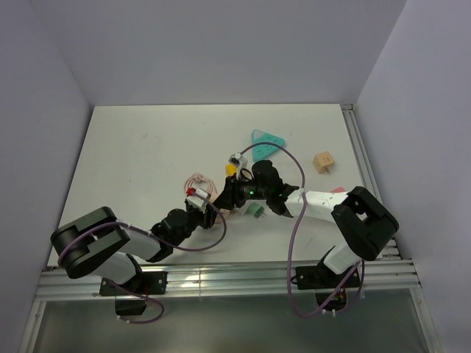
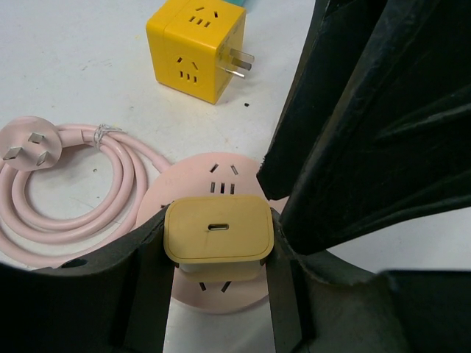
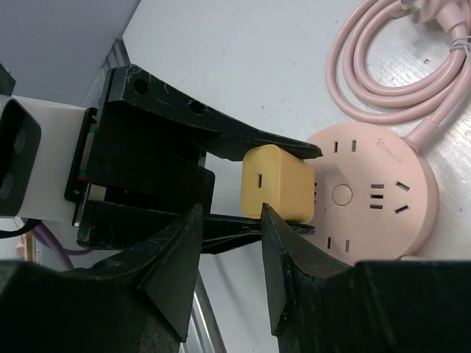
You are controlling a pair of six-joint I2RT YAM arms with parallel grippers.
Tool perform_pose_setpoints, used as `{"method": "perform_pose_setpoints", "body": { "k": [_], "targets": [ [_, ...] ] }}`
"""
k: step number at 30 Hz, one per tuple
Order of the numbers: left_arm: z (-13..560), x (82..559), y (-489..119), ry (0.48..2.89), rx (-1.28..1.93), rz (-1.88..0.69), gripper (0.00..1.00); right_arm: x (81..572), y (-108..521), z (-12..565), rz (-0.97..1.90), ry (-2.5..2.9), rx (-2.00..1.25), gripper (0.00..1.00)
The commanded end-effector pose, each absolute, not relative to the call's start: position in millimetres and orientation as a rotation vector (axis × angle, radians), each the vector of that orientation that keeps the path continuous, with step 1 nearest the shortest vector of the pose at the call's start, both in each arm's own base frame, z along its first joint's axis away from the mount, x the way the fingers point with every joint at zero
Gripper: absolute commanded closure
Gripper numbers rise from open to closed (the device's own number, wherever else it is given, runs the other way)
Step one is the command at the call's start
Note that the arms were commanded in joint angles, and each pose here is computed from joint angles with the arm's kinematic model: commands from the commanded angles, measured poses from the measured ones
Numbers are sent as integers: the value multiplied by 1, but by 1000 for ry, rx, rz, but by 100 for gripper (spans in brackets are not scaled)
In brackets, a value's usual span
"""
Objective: Insert the plug
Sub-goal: Insert the plug into the socket.
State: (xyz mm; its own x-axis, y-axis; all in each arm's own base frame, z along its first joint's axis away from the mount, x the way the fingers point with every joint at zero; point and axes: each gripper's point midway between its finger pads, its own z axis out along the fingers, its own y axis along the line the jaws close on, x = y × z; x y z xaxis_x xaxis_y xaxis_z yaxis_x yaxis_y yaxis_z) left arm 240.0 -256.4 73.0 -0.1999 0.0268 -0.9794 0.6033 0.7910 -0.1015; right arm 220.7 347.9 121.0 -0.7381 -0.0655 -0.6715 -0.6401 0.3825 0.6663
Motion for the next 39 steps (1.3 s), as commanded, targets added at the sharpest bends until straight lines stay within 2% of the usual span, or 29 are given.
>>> {"method": "perform_pose_setpoints", "body": {
  "k": [1, 10, 39],
  "targets": [
    [94, 247, -264, 1621, 462, -589, 100, 225, 360, 143, 1396, 1993, -662, 55],
    [91, 251, -263, 1623, 469, -585, 100, 224, 361, 140, 1399, 2003, -679, 60],
    [89, 242, -261, 1617, 516, -664, 100, 224, 362, 137, 1396, 2016, -684, 61]
  ]
}}
